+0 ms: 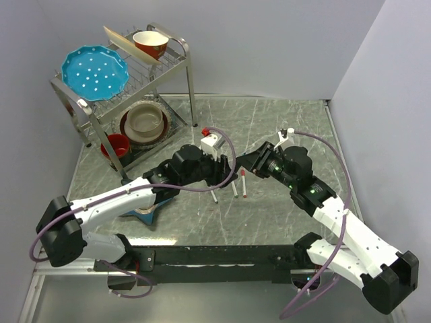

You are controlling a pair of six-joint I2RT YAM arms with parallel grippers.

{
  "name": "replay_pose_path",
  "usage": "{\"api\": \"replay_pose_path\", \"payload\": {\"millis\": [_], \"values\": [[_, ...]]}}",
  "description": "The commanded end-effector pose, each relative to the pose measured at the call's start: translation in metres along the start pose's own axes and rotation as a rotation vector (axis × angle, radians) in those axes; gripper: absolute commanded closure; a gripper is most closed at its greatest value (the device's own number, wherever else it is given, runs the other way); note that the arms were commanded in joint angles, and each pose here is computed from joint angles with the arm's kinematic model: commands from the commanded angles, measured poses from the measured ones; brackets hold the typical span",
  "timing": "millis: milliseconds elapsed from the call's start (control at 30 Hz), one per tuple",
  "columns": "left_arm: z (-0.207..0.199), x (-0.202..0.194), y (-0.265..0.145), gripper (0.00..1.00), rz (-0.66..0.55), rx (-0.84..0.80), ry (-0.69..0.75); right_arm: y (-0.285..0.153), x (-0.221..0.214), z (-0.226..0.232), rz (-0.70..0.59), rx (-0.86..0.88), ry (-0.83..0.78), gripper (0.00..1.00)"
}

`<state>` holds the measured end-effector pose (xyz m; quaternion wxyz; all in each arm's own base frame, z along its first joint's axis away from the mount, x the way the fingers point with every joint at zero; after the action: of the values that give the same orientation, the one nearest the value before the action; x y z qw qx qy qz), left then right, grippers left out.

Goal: Insert the pens into the pen caps

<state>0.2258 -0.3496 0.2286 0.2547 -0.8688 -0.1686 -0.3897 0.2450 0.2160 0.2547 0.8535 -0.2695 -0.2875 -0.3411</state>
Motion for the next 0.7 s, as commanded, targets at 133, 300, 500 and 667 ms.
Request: {"api": "replay_pose_path", "payload": {"millis": [133,300,500,667], "values": [[-0.017,0.021,0.008,0.87,-0.044,-0.060,0.080,0.004,0.003,0.012,-0.021,0.069,-0.018,1.00],[-0.013,0.012,0.012,0.99,0.006,-0.048,0.082,0.007,-0.002,0.019,0.026,0.101,-0.042,0.86],[0.001,0.010,-0.005,0.99,0.020,0.050,0.020,0.001,0.022,0.023,0.043,0.056,-0.346,0.53],[0.008,0.004,-0.036,0.99,0.013,0.083,-0.024,-0.001,0.061,-0.006,-0.034,-0.164,-0.541,0.47]]}}
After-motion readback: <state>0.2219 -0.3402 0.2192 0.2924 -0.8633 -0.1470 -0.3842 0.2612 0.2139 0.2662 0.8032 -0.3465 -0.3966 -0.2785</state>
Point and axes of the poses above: each gripper's point midway between its finger pads, its own y axis out along the fingers, its own z axis along the line the jaws close on, x = y × z, the point moved 1 cm from there along -y, back along the fingers, and after that the axes turned 10 degrees about -y, right-handed, at the moved point
